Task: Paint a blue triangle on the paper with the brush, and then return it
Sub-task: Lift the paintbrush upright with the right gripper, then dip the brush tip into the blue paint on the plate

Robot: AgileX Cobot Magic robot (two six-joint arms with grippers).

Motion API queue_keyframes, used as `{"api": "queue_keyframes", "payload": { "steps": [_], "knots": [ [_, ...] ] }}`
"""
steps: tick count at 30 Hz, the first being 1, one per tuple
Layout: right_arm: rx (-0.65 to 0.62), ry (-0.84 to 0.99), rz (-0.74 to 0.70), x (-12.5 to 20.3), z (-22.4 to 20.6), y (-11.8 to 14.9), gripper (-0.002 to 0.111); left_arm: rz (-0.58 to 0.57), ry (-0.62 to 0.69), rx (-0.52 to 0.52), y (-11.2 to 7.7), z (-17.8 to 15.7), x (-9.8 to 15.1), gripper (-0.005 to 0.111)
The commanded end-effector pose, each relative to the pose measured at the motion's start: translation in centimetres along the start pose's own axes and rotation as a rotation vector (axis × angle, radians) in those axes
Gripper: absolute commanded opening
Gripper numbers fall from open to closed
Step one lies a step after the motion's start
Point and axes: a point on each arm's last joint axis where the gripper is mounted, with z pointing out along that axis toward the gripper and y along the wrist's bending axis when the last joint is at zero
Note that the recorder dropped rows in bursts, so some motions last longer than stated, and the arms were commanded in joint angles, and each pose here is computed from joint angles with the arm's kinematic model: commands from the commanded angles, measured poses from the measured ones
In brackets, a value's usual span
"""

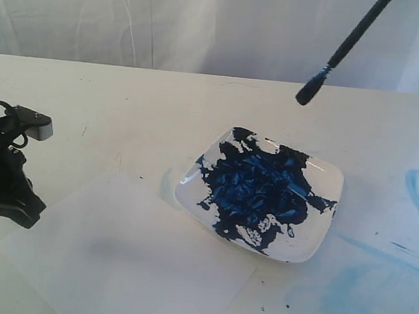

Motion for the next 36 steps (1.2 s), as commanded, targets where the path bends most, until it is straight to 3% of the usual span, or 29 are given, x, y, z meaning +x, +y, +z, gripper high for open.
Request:
{"api": "queue_keyframes", "payload": {
  "steps": [1, 11, 19, 27, 36],
  "knots": [
    [0.023, 0.055, -0.139, -0.5, 0.0, 0.0, 0.000, -0.004, 0.010, 0.018, -0.3, 0.1, 0.2, 0.000],
    [0.036, 0.225, -0.172, 6.0, 2.6, -1.4, 0.000, -0.004, 0.010, 0.018, -0.3, 0.1, 0.2, 0.000],
    [-0.038, 0.118, -0.223, 8.0, 5.2, -0.6, 0.000, -0.004, 0.010, 0.018, -0.3, 0.1, 0.2, 0.000],
    [-0.030, 0.179, -0.229, 11.4, 7.9, -1.5, 0.000, -0.004, 0.010, 0.018, -0.3, 0.1, 0.2, 0.000],
    [-0.057, 0.164, -0.284, 12.1, 8.5, -1.5, 0.000, -0.004, 0.011, 0.019, -0.3, 0.1, 0.2, 0.000]
  ]
}}
